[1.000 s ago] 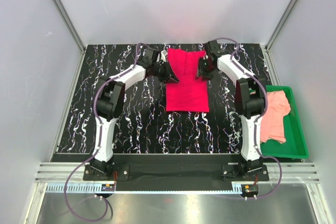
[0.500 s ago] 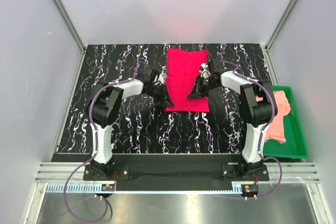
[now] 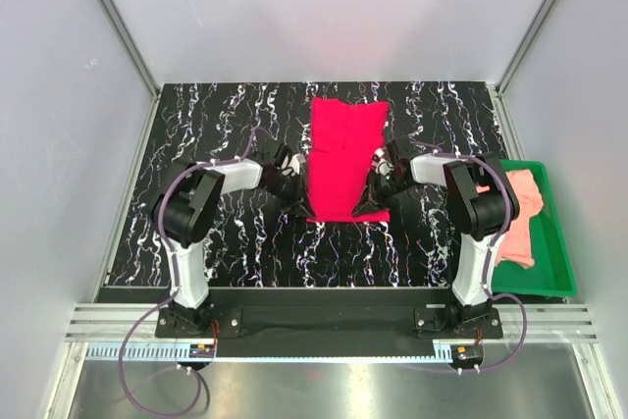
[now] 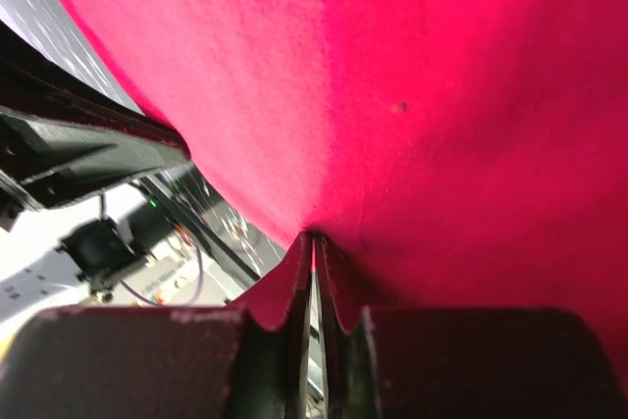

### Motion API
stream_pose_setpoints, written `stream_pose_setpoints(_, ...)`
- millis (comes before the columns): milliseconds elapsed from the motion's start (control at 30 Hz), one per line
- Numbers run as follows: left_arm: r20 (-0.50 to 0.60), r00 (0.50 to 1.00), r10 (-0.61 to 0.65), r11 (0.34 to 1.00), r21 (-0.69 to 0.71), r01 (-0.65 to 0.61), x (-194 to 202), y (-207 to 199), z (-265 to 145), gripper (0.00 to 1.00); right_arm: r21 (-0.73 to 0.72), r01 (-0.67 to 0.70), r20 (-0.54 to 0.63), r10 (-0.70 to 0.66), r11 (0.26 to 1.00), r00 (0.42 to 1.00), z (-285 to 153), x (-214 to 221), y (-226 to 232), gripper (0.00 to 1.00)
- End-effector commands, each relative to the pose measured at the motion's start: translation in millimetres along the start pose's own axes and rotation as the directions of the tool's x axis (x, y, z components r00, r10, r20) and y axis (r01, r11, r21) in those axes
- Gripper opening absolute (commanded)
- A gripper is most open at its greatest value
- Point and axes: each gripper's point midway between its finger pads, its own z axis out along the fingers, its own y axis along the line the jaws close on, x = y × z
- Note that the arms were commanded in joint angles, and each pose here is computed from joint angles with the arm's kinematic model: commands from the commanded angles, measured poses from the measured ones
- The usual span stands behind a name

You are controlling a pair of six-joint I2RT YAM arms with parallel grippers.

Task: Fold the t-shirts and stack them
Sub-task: Fold the tshirt

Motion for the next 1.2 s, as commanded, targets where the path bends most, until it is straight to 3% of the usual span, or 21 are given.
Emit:
stream_pose_setpoints(0,-0.047,0.999,-0.019,0.984,-0.179,0.01,41,45,-3,0.06,0.095,0.041,-0.034,-0.038,0.995,0.999,9,35,-11,0.11)
stream_pose_setpoints(367,-0.084,0.996,0.033,0.992,-0.121,-0.043,133,19,-25,0.08,0.058,-0.022,-0.041,0.024,0.998,0.999,-12,115,2,0.16)
stream_pose_setpoints(433,-0.058,0.996,0.069,0.992,-0.106,-0.075,132,7,-36,0.18,0.09,-0.012,-0.018,0.014,0.996,1.0,-21,116,2,0.23)
stream_pose_setpoints(467,-0.035,0.996,0.086,0.989,-0.115,-0.089,131,2,-47,0.33,0.108,-0.005,-0.005,0.006,0.994,1.0,-31,119,4,0.27)
stream_pose_setpoints(533,-0.005,0.991,0.132,0.982,-0.133,-0.132,126,-4,-59,0.41,0.166,-0.015,0.027,0.011,0.986,1.0,-42,122,-2,0.42)
stream_pose_setpoints(600,0.031,0.987,0.158,0.977,-0.147,-0.151,120,-12,-72,0.51,0.214,-0.026,0.096,0.005,0.976,0.995,-53,118,-5,0.5)
stream_pose_setpoints(667,0.041,0.988,0.149,0.982,-0.123,-0.143,119,-19,-73,0.52,0.262,-0.087,0.152,0.048,0.961,0.987,-62,119,-14,0.62)
stream_pose_setpoints(767,0.063,0.994,0.089,0.994,-0.061,-0.085,116,-23,-62,0.53,0.295,-0.184,0.258,0.108,0.938,0.96,-68,115,-30,0.67)
stream_pose_setpoints(933,0.116,0.989,-0.097,0.995,-0.013,0.099,111,-4,-47,0.52,0.21,-0.302,0.404,0.199,0.93,0.893,-74,102,-45,0.69)
stream_pose_setpoints(1167,0.218,0.955,-0.203,0.979,0.043,0.198,94,9,-43,0.51,0.109,-0.359,0.428,0.283,0.927,0.859,-61,108,-58,0.59)
